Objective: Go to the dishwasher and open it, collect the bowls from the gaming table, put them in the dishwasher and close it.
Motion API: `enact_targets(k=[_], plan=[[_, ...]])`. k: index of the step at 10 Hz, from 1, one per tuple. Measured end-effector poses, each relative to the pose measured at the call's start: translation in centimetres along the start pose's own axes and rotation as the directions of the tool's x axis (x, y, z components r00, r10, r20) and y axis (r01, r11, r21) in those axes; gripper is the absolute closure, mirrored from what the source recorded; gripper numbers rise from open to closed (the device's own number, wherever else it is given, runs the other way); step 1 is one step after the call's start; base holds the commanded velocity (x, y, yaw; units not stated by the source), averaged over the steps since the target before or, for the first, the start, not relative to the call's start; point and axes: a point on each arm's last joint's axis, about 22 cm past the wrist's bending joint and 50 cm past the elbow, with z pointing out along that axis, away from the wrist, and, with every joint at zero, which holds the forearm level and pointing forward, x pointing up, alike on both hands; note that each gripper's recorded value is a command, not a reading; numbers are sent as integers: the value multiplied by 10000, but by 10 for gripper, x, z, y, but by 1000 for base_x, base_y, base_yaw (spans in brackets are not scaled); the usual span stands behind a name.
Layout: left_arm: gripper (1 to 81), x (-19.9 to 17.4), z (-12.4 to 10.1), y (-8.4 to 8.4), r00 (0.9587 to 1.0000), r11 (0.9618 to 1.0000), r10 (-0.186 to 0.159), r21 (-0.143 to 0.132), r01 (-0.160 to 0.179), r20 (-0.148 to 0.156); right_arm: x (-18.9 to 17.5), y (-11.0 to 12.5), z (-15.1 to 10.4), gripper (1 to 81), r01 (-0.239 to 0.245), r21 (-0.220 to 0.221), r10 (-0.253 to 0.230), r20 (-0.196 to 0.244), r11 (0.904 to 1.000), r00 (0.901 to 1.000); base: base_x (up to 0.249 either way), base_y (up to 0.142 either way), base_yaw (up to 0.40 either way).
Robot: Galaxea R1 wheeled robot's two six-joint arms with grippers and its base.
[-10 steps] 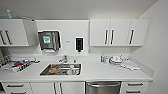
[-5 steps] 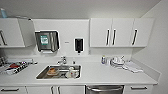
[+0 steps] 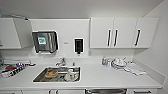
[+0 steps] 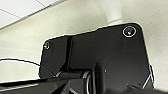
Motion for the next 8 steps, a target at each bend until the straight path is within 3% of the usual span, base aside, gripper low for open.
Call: enact_targets(k=[3, 8], plan=[[10, 1, 1, 3, 10000, 10000, -5, -42, 5, -6, 1, 5, 0, 10, 12, -105, -12, -8, 9999, 10000, 117, 0, 0], [10, -1, 1, 4, 10000, 10000, -6, -46, 6, 23, -2, -3, 4, 10, 3, -18, -3, 75, 10000, 10000, 0, 0, 0]])
